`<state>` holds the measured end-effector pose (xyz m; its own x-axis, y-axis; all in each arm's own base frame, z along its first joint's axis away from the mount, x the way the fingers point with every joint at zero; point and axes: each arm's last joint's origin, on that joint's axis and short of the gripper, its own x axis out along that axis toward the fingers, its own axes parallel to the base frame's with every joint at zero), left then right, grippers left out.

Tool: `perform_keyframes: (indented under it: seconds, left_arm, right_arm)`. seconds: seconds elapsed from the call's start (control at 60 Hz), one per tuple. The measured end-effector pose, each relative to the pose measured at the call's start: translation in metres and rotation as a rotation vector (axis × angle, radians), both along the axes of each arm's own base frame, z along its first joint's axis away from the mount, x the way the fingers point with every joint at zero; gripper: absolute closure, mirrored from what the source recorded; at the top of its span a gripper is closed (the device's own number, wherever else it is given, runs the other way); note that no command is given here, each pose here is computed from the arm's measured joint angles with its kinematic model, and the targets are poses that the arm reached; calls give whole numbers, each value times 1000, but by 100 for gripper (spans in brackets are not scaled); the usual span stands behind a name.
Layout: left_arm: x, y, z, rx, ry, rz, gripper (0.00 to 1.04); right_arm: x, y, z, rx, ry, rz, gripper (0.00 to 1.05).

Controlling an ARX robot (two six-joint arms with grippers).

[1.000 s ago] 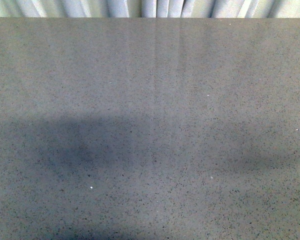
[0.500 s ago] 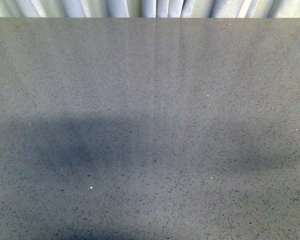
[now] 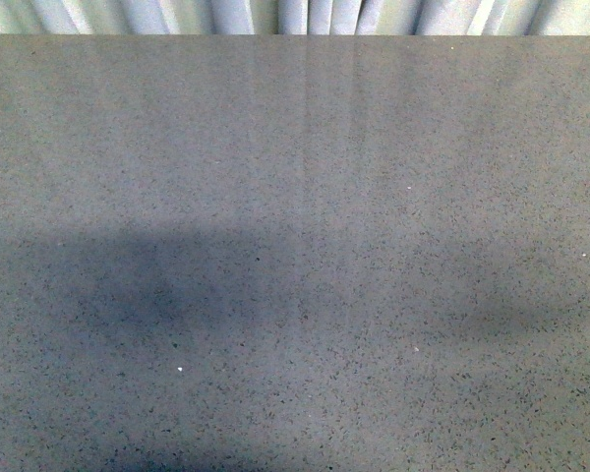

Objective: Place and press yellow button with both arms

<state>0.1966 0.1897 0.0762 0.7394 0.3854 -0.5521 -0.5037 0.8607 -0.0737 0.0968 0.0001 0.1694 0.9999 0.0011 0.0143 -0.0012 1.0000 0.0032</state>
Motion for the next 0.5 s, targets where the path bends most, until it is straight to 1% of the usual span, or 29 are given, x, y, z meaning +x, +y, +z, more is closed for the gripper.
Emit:
perform_keyframes:
  seconds: [0.15, 0.2, 0.3, 0.333, 0.35, 0.433, 0.45, 0.483, 0.5]
  left_arm:
    - [0, 0, -2, 1, 6, -7, 10]
    - [0, 0, -2, 3, 6, -9, 11]
    - [1, -1, -2, 6, 6, -14, 18]
    - [1, -1, -2, 6, 6, -17, 24]
    - [2, -2, -2, 7, 5, -18, 29]
    - [3, -2, -1, 10, 1, -23, 47]
    - [3, -2, -1, 10, 1, -25, 52]
    - [3, -3, -1, 11, 0, -27, 60]
    - [3, -3, -1, 11, 0, -27, 61]
  right_arm:
    - [0, 0, 0, 0, 0, 0, 9]
    - [0, 0, 0, 0, 0, 0, 9]
    - [0, 0, 0, 0, 0, 0, 9]
    - [0, 0, 0, 0, 0, 0, 9]
    - [0, 0, 0, 0, 0, 0, 9]
    - [0, 0, 0, 0, 0, 0, 9]
    - [0, 0, 0, 0, 0, 0, 9]
    - [0, 0, 0, 0, 0, 0, 9]
    - [0, 0, 0, 0, 0, 0, 9]
